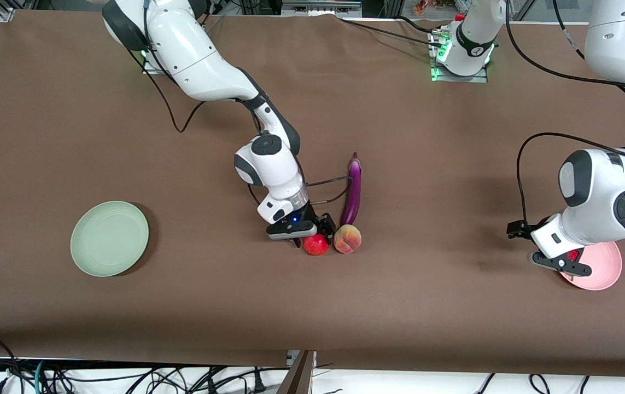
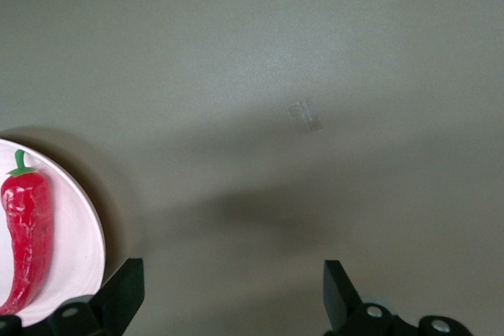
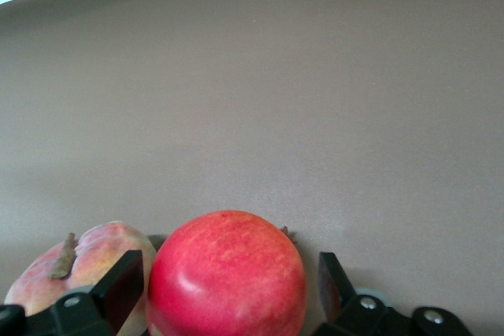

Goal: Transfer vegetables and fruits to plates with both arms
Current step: 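Carry the apple to the green plate while the left gripper reaches the eggplant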

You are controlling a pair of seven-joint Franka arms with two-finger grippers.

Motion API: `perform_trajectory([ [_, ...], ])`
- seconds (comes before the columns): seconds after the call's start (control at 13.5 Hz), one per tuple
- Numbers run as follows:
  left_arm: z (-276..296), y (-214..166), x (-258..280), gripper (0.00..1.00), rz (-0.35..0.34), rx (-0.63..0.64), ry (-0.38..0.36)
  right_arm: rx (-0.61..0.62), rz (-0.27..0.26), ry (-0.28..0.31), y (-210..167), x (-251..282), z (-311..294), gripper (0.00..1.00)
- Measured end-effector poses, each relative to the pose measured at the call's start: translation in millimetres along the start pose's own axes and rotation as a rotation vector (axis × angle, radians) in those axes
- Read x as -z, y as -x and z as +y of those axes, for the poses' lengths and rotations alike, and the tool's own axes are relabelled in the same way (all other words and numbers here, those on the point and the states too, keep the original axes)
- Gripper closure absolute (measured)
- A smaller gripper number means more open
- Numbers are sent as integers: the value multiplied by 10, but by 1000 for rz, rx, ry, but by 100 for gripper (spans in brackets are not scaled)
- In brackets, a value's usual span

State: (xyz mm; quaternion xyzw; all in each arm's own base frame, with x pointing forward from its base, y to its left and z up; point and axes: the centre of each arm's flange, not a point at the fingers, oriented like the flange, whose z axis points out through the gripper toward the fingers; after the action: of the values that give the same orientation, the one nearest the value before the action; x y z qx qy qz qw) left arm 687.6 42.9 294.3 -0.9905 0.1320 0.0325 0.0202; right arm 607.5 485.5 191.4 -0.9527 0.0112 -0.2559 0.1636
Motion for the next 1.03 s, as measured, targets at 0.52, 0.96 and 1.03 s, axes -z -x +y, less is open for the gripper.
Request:
perform_trajectory([
  [0.52, 446, 4, 81, 0, -83, -32, 21, 32, 33, -19, -117, 41, 9, 19],
  [0.96, 1591, 151, 577, 0, -181, -69, 168, 141, -127, 241, -1102, 817, 404, 19],
  [1.03, 1735, 178, 554, 0, -190, -49, 214, 188, -187, 258, -1281, 953, 631, 19],
])
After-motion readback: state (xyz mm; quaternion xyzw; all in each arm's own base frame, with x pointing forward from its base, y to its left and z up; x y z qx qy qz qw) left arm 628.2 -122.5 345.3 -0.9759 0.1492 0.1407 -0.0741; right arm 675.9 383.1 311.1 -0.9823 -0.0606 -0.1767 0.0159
